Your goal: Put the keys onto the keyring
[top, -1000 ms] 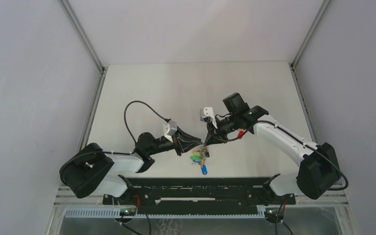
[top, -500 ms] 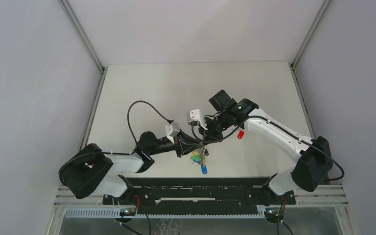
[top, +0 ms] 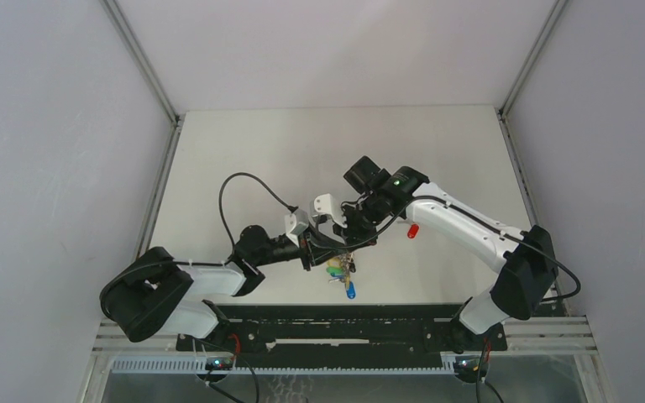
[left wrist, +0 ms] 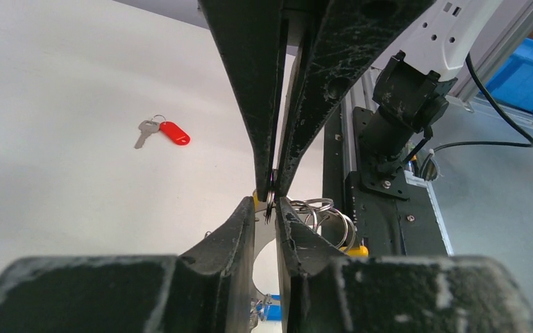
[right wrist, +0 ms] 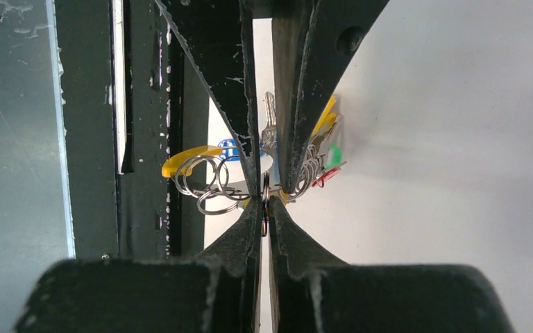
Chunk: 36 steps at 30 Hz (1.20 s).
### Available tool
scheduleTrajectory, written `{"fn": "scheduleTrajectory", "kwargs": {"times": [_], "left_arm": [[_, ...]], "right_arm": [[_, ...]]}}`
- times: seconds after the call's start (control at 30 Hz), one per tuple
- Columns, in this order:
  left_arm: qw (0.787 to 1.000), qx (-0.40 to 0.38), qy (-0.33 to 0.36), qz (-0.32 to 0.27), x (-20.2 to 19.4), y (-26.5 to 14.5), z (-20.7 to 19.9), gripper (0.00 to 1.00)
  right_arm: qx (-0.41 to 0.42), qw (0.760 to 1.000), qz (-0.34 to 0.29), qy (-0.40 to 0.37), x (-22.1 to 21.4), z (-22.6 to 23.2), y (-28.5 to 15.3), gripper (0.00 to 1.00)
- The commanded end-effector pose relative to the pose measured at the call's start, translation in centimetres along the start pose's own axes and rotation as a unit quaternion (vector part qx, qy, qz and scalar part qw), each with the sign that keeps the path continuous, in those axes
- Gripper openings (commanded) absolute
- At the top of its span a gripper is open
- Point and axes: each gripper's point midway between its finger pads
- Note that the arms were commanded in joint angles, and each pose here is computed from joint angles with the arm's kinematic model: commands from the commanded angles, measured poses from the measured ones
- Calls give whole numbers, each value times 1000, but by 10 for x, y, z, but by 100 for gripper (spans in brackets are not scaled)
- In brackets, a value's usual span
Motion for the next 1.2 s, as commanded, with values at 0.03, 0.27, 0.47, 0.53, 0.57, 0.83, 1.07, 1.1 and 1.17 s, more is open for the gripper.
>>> {"fn": "scheduleTrajectory", "kwargs": {"times": [0.03,0.27,0.47,0.53,0.57,0.83,1.07,1.1,1.17], "left_arm": [[999,-24,37,-25,25,10,-5,17],[999,-4,43,-33,27,6,0,0],[997,16,51,-46,33,1,3,0],[997,19,53,-51,35,0,3,0],[997,20,53,-53,36,0,3,0],[996,18,51,-68,42,-1,0,0],[996,10,51,-68,43,0,-2,0],[996,9,50,-67,43,0,-3,0],[997,8,50,-67,43,0,-3,0]], "right_arm": [[-19,999,-18,-32,22,-3,-12,0],[-37,999,-18,-28,22,-5,-18,10],[-56,996,-66,-20,24,-5,-35,20],[-59,994,-90,-17,24,-5,-41,21],[-58,993,-101,-15,23,-4,-42,22],[-41,981,-189,-1,19,-10,-48,23],[-17,978,-208,-1,21,-15,-39,24],[-15,978,-210,-1,21,-16,-38,24],[-8,977,-214,-2,22,-17,-36,24]]}}
Point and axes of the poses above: each gripper's point midway between its finger pads, its own y axis out along the fingers, its own z axis along the line the jaws close on, x = y × z, and after that the axes turned 1 degree about -y, right-handed
